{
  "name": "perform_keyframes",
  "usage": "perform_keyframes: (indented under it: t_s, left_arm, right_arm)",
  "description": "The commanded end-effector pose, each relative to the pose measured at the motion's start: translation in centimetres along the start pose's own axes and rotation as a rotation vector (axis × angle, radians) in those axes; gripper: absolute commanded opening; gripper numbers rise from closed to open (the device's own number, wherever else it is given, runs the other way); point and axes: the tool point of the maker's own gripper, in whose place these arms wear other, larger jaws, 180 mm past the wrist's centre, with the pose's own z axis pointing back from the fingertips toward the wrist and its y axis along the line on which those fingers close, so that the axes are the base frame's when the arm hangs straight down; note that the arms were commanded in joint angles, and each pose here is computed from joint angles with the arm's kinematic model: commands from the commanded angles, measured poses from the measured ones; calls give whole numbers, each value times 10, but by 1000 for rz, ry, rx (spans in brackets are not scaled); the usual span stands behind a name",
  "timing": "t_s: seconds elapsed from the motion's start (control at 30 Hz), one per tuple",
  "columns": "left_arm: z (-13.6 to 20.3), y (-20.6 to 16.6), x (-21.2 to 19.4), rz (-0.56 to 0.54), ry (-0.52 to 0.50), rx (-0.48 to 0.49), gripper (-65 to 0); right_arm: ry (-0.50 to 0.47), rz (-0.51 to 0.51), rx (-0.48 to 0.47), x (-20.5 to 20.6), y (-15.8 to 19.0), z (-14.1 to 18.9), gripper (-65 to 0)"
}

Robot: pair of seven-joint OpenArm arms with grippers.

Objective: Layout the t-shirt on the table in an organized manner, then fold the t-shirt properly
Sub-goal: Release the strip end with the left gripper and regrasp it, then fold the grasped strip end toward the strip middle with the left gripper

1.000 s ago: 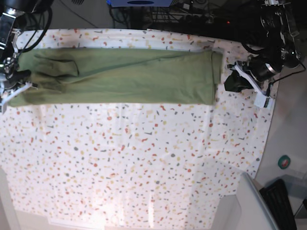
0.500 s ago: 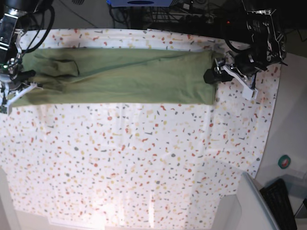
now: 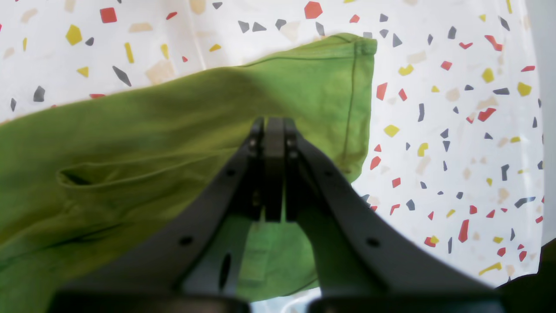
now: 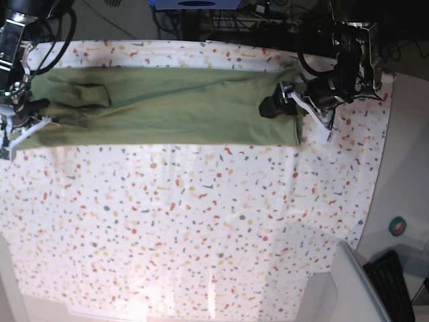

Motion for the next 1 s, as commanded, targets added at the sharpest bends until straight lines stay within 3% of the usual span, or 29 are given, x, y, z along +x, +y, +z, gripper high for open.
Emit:
perform_keyframes:
  t_s: [0.0,0.07,0.2,0.33,0.53,0.67,0.73,0.97]
  left_arm:
    - [5,10,-13,-5,63,39,-252]
    - [8,15,-13,-10,67,51,-364]
    - [10,18,-9,-17,64,57,-650]
    - [23,32,16,-40,23,95,-650]
    - [79,76,70,-28,-134,222,-650]
    - [95,69,80,-80,-148,274,-650]
    - [94,55,79,-86,-150,287,-650]
    - [38,-29,51,-128,-64,158,-650]
  right_arm:
    - [-45,2,-12,15,-6,2,-650]
    - [-45,2,-12,15,-6,2,-650]
    - [-45,2,-12,15,-6,2,-650]
    - [-45,2,-12,15,-6,2,-650]
    - [-45,1,-11,15,-5,2,-650]
    - [-43,-11,-4,12,-1,2,-650]
    - [-43,-12,-1,13,1,2,-650]
    - [-48,-15,3,15,3,1,-650]
